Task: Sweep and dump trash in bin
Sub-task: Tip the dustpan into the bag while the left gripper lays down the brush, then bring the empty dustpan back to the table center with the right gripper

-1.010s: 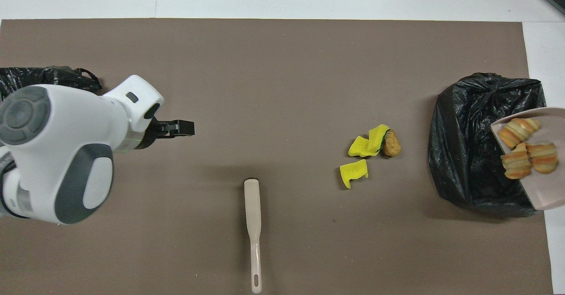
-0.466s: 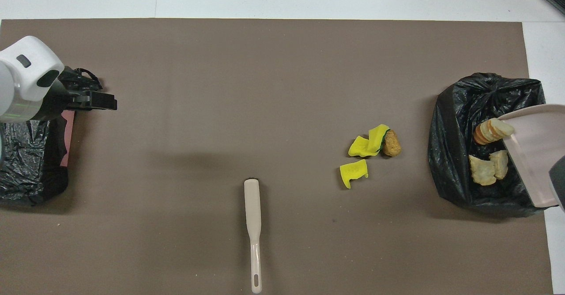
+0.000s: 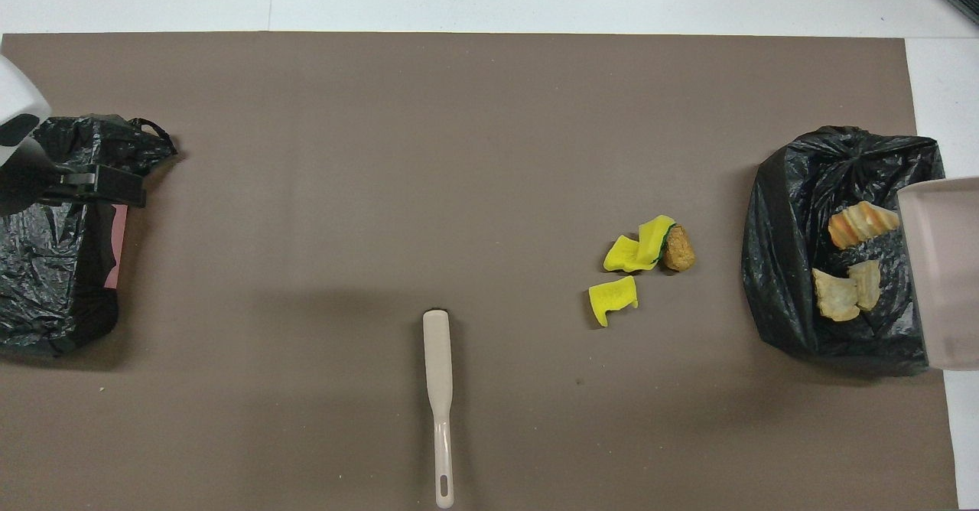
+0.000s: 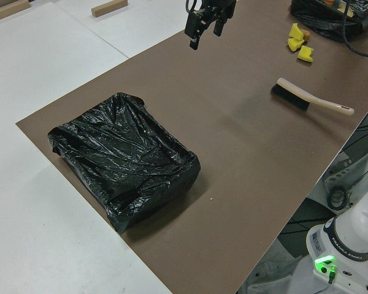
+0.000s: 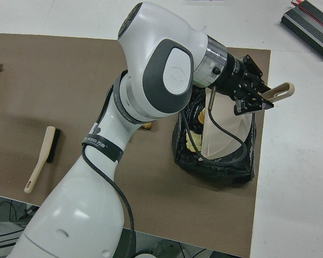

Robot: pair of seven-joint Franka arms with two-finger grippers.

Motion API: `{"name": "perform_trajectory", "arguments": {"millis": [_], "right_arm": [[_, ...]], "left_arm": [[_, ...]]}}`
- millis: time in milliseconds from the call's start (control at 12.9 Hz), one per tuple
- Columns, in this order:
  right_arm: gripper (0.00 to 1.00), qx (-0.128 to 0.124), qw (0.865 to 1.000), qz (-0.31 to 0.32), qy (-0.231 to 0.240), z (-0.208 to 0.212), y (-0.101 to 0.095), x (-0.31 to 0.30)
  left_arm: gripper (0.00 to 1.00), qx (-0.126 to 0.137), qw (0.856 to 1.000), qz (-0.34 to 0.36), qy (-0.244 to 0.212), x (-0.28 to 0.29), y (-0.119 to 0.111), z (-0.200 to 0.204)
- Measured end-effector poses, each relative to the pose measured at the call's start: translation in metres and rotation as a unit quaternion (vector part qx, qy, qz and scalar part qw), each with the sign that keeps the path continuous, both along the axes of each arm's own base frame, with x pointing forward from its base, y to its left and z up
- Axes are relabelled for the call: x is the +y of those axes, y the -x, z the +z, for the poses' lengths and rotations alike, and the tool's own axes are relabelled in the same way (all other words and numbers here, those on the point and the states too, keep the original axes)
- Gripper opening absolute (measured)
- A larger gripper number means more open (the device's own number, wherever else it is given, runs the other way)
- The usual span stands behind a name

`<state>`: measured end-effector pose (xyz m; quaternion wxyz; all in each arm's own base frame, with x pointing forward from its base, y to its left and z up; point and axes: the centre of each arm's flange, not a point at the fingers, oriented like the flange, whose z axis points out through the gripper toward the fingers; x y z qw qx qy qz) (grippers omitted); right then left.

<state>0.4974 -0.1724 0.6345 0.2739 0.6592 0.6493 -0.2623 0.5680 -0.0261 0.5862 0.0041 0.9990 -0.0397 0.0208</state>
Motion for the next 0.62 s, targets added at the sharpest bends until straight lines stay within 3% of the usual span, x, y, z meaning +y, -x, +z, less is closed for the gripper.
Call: {"name": "perform_trajectory", "arguments": {"millis": [311,621], "right_arm": [[0.31,-0.074,0.991,-0.091,-0.06,0.015,0.009,0.07],[0.31,-0.152,0.959,-0.196,-0.139,-0.001,0.004,0.138]], "left_arm": [[1.0,0.036,0.999,0.005,-0.002,0.006,0.012,0.019],[1.0,0.047,0.999,0.005,-0.003,0.006,0.02,0.026]]}}
